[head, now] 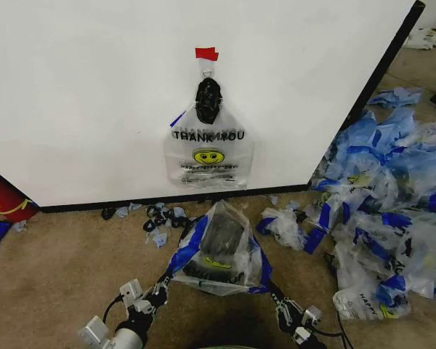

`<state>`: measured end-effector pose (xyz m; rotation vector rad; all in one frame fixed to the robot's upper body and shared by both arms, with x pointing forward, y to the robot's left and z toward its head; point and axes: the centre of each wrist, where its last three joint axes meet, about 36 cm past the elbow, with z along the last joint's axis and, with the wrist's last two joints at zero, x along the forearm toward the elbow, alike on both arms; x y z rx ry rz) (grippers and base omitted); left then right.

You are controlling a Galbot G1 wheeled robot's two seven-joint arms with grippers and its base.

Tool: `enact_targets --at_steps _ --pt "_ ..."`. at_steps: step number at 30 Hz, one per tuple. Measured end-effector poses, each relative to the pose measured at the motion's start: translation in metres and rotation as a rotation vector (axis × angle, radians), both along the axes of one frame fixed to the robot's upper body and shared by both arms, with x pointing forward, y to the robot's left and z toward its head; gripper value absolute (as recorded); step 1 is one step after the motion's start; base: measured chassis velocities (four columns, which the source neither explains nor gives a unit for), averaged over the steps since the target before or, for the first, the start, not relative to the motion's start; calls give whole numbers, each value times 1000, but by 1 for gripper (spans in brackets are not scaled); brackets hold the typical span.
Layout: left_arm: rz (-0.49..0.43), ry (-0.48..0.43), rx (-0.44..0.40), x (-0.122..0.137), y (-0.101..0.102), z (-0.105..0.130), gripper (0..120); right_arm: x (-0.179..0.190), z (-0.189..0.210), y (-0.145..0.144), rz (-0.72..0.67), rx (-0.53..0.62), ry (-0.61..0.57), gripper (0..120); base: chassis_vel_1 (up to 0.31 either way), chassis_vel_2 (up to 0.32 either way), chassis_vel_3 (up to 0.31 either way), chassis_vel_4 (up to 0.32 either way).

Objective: Pick up the garbage bag from the wall and place it over the trash bin.

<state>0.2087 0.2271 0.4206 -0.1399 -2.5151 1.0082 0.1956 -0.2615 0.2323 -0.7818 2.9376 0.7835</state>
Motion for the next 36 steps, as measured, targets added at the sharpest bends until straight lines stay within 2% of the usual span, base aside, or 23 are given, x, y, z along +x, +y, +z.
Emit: enact_targets --at_steps 9,14,20,27,36 --pt "-1 -2 11 -1 1 -2 0 1 -2 1 1 1 1 0 0 0 0 0" --pt "5 21 41 -3 2 -21 0 5 -11 1 4 -19 2 0 0 0 0 0" --pt "8 33 50 -7 1 -28 0 6 -22 -5 1 -53 10 0 0 0 0 0" --pt "39 45 65 6 3 -53 0 29 -43 -5 -37 -83 5 0 0 0 0 0" --pt "51 44 68 11 2 -60 0 35 -48 -1 -44 -83 7 0 0 0 0 0"
